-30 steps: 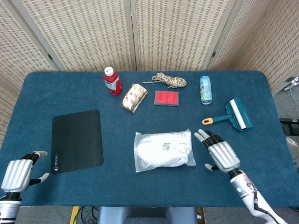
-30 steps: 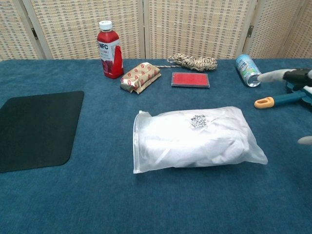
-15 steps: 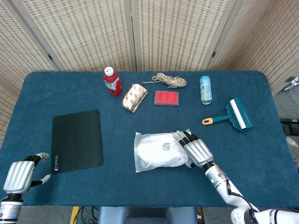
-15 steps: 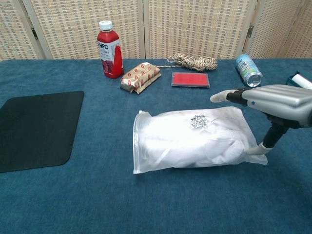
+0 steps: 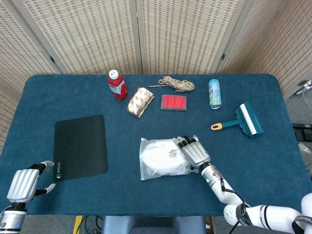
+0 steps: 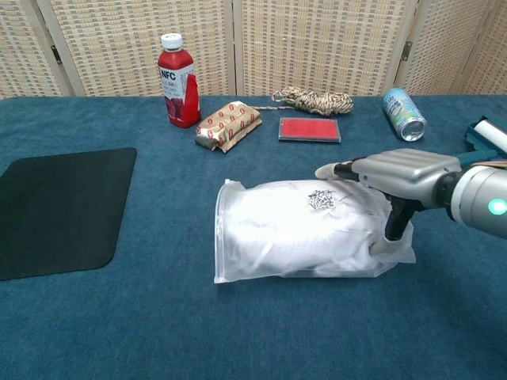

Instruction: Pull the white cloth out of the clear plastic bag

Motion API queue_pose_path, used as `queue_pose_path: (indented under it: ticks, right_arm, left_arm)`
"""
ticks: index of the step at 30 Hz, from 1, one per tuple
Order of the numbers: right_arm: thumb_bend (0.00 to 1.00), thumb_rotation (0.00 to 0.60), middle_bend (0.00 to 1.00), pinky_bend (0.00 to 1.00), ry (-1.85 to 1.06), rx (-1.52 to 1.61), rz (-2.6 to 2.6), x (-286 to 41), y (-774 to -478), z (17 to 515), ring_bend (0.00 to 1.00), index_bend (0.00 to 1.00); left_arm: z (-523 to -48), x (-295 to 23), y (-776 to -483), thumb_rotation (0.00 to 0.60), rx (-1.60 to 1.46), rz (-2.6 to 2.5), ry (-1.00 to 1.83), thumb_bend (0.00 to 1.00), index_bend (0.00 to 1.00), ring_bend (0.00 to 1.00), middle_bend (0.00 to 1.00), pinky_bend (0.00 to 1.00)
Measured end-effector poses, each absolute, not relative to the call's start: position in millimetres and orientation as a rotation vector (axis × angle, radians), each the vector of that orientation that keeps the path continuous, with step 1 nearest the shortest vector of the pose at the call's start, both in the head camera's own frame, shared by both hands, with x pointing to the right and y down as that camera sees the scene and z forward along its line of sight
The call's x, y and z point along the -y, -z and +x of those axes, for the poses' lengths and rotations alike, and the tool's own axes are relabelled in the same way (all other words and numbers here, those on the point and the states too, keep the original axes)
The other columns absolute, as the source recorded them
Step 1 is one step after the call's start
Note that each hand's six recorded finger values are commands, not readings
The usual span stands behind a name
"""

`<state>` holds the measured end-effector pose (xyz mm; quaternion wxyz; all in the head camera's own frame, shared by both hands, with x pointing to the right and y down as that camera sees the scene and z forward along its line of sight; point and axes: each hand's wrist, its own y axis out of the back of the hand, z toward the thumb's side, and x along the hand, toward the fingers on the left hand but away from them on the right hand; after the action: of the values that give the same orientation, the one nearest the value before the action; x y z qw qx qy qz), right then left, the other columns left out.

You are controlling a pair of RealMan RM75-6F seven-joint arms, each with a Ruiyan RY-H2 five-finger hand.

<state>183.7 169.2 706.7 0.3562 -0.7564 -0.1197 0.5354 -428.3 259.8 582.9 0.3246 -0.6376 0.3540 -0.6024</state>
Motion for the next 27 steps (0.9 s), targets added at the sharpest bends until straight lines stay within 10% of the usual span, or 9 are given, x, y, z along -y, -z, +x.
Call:
queue_pose_path:
  ticks: [11, 27]
  right_arm:
    - [0.56, 0.6, 0.56, 0.6, -1.311, 0.306, -1.924, -163, -711, 166, 0.5, 0.41]
    - [0.59, 0.6, 0.65, 0.66, -0.96, 0.528, -1.875, -144, -668, 156, 0.59, 0.52]
  left_arm:
    - [-423, -260, -584, 0.6, -0.928, -1.687, 1.566, 0.0, 0.35, 0.47, 0.48, 0.68]
    - [-394, -236, -574, 0.6, -0.987, -1.736, 1.432, 0.0, 0.38, 0.49, 0.53, 0.7]
